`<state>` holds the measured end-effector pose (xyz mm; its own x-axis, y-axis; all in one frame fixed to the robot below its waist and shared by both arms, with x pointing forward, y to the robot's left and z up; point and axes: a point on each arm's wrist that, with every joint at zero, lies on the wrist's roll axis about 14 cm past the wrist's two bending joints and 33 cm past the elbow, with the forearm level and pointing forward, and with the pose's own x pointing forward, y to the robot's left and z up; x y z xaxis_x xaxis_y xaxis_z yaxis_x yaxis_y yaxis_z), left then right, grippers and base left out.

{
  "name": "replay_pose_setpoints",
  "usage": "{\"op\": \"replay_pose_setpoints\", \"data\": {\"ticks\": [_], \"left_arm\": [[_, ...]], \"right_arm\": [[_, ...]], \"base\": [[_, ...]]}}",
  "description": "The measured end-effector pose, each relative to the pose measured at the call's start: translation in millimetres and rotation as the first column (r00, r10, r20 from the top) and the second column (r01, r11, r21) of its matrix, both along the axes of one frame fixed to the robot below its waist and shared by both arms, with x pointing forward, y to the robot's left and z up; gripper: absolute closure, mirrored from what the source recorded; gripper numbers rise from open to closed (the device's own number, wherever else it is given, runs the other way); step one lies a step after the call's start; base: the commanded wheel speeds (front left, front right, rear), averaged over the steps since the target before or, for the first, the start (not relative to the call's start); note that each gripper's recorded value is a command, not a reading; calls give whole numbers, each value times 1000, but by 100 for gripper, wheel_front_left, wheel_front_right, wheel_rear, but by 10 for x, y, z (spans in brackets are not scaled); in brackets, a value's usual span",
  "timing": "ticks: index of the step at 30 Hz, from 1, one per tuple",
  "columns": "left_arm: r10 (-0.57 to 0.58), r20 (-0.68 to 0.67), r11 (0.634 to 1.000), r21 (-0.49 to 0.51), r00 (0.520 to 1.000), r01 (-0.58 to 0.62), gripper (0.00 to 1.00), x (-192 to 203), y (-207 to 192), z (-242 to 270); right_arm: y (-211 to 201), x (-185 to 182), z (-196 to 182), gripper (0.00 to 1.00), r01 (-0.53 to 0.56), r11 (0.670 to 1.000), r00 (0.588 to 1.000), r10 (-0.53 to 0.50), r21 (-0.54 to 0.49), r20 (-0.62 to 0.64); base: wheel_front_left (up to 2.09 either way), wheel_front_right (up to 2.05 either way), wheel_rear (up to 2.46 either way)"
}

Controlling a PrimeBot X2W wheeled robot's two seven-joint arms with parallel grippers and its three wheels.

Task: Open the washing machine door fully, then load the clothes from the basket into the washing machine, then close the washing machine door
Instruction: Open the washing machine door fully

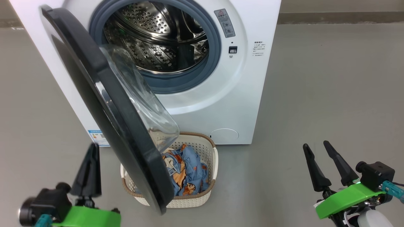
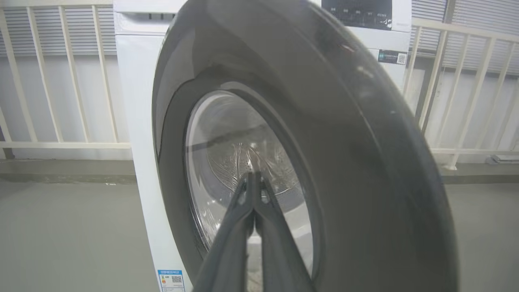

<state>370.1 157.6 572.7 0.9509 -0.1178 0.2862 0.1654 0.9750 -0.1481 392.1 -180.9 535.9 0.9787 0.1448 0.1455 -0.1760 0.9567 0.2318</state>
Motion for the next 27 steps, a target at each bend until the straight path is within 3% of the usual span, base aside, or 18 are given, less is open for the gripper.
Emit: {"op": "replay_pose_setpoints", "data": {"ticks": [7, 13, 19, 27], "left_arm": [[-32, 204, 999, 27, 978, 27, 100, -82, -120, 645], [-105, 294, 994, 35, 950, 99, 100, -211, -358, 975], [-220, 294, 975, 45, 930, 217, 100, -299, -721, 1067], [-367, 196, 928, 10, 909, 373, 100, -327, -1190, 822]], "right_arm": [[54, -5, -5, 0, -13, 1000, 1000, 13, 3, -1], [90, -23, -18, 0, -19, 1000, 1000, 19, 8, -5], [44, -45, -21, 0, -6, 1000, 1000, 6, 9, -6], [-43, -65, -52, 0, 26, 999, 1000, -26, 28, -15]], "base": [[0, 0, 0], [0, 0, 0], [0, 0, 0], [0, 0, 0]]}}
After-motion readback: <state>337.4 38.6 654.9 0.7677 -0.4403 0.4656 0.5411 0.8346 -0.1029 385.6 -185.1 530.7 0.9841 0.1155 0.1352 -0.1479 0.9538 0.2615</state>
